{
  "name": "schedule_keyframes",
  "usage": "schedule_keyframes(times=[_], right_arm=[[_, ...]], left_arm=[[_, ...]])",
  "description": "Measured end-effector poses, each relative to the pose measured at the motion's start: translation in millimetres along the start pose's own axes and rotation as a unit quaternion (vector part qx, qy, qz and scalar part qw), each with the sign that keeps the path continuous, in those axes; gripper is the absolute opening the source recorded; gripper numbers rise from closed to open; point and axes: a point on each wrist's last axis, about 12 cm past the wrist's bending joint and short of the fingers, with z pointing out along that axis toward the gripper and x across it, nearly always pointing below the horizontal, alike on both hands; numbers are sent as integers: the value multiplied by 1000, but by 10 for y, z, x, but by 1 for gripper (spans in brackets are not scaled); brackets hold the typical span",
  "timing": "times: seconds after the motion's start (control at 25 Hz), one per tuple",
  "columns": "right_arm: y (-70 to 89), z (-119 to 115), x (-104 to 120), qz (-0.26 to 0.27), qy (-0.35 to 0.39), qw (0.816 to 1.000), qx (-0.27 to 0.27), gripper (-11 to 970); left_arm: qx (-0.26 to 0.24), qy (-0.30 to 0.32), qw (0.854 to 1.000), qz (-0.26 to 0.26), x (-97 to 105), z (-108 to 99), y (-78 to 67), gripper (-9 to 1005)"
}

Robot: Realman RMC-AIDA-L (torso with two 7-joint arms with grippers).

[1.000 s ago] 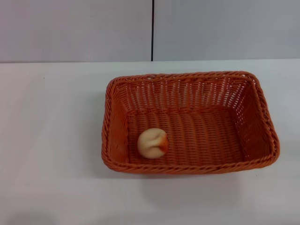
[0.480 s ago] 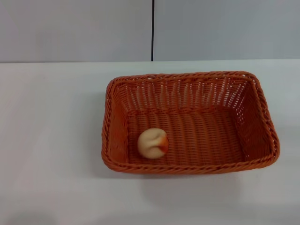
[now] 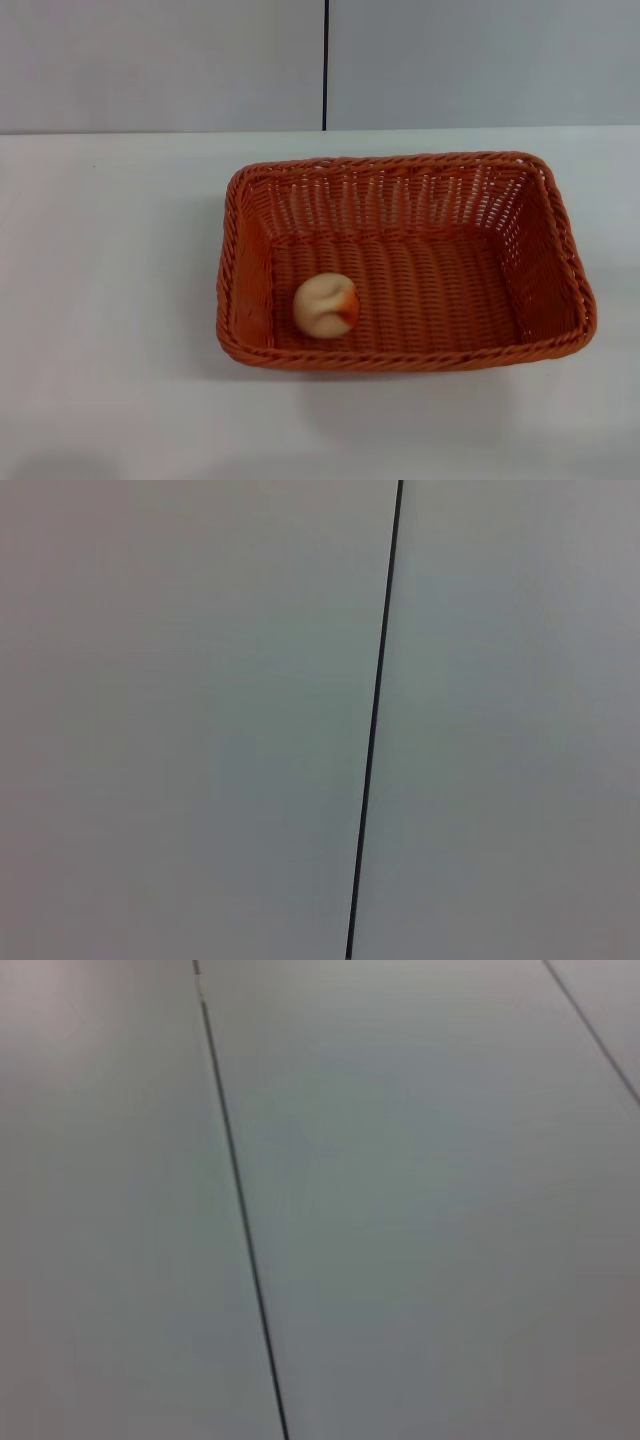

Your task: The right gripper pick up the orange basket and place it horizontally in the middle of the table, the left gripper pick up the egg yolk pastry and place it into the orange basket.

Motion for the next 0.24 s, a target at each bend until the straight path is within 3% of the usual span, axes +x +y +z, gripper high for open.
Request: schedule_keyframes(times=[0.24], right_arm=[[32, -12, 20, 8, -1, 1000, 5, 827]], left_arm=[[-11, -1, 1000, -8, 8, -24, 9, 810]])
